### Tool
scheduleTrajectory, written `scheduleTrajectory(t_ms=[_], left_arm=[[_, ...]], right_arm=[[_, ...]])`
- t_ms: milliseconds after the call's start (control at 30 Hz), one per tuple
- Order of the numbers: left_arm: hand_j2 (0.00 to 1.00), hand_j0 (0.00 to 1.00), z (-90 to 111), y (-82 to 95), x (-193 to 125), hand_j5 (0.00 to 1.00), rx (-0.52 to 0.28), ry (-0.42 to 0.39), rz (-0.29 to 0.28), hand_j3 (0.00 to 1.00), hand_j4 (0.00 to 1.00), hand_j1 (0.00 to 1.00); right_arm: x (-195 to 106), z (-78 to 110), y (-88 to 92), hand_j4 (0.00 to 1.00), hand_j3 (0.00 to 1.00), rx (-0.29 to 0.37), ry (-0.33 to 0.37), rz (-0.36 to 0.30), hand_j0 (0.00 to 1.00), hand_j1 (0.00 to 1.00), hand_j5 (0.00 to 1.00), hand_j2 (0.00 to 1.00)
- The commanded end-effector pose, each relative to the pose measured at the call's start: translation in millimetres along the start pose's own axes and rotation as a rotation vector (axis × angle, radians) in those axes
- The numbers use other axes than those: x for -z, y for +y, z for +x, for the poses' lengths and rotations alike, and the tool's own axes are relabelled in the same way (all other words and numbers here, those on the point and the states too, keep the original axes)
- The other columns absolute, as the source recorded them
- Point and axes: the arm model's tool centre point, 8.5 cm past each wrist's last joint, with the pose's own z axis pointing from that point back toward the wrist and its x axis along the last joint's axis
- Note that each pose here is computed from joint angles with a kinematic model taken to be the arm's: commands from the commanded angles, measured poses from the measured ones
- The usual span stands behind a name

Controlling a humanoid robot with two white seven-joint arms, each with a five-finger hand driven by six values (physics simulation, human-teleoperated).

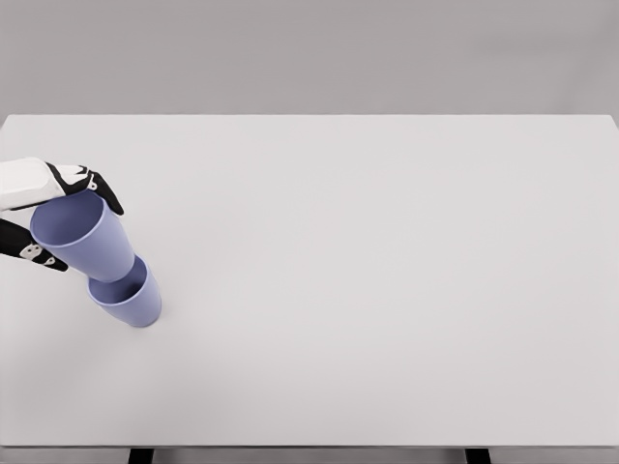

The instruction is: Place the right cup on the left cup with left arm

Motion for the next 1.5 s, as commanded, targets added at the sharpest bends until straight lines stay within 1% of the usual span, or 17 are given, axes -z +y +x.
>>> scheduleTrajectory(t_ms=[0,233,400,467,500,600,767,900,1067,1267,1333,1367,1467], left_arm=[[0.38,0.38,0.2,1.4,-0.3,0.38,-0.004,0.000,0.007,0.38,0.38,0.38],[0.38,0.38,-1.8,1.6,0.0,0.38,-0.003,0.003,0.010,0.38,0.38,0.38],[0.38,0.38,-2.1,-3.6,0.8,0.38,-0.012,0.002,0.000,0.38,0.38,0.38],[0.42,0.42,-2.1,-3.6,0.8,0.42,-0.012,0.002,0.000,0.42,0.42,0.42],[0.49,0.49,-1.9,-2.6,0.7,0.49,-0.010,0.002,0.002,0.49,0.49,0.49],[0.54,0.54,-2.1,-1.5,0.3,0.54,-0.008,0.003,0.005,0.54,0.54,0.54],[0.68,0.68,-1.6,-0.8,0.5,0.68,-0.006,0.002,0.008,0.68,0.68,0.68],[0.71,0.71,-1.6,-0.9,0.5,0.71,-0.005,0.002,0.008,0.71,0.71,0.71],[0.80,0.80,-1.2,-0.9,0.8,0.80,-0.005,0.001,0.009,0.80,0.80,0.80],[0.83,0.83,-0.8,-1.0,0.5,0.83,-0.004,0.001,0.007,0.83,0.83,0.83],[0.84,0.84,-0.5,-1.6,0.8,0.84,-0.005,-0.001,0.006,0.84,0.84,0.84],[0.87,0.87,-0.6,-1.5,0.2,0.87,-0.005,0.001,0.005,0.87,0.87,0.87],[0.88,0.88,-0.8,-2.0,-0.3,0.88,-0.006,0.002,0.004,0.88,0.88,0.88]], right_arm=[[0.0,-0.1,0.1,1.00,1.00,-0.001,0.001,0.001,1.00,1.00,1.00,1.00],[0.0,-0.1,0.1,1.00,1.00,-0.001,0.001,0.001,1.00,1.00,1.00,1.00],[0.0,-0.1,0.1,1.00,1.00,-0.001,0.001,0.001,1.00,1.00,1.00,1.00],[0.0,-0.1,0.1,1.00,1.00,-0.001,0.001,0.001,1.00,1.00,1.00,1.00],[0.0,-0.1,0.1,1.00,1.00,-0.001,0.001,0.001,1.00,1.00,1.00,1.00],[0.0,-0.1,0.1,1.00,1.00,-0.001,0.001,0.001,1.00,1.00,1.00,1.00],[0.0,-0.1,0.1,1.00,1.00,-0.001,0.001,0.001,1.00,1.00,1.00,1.00],[0.0,0.0,0.1,1.00,1.00,-0.002,0.000,0.001,1.00,1.00,1.00,1.00],[0.0,-0.1,0.1,1.00,1.00,-0.001,0.001,0.001,1.00,1.00,1.00,1.00],[0.0,-0.1,0.1,1.00,1.00,-0.001,0.001,0.001,1.00,1.00,1.00,1.00],[0.0,-0.1,0.1,1.00,1.00,-0.001,0.001,0.001,1.00,1.00,1.00,1.00],[0.0,-0.1,0.1,1.00,1.00,-0.001,0.001,0.001,1.00,1.00,1.00,1.00],[0.0,-0.1,0.1,1.00,1.00,-0.001,0.001,0.001,1.00,1.00,1.00,1.00]])
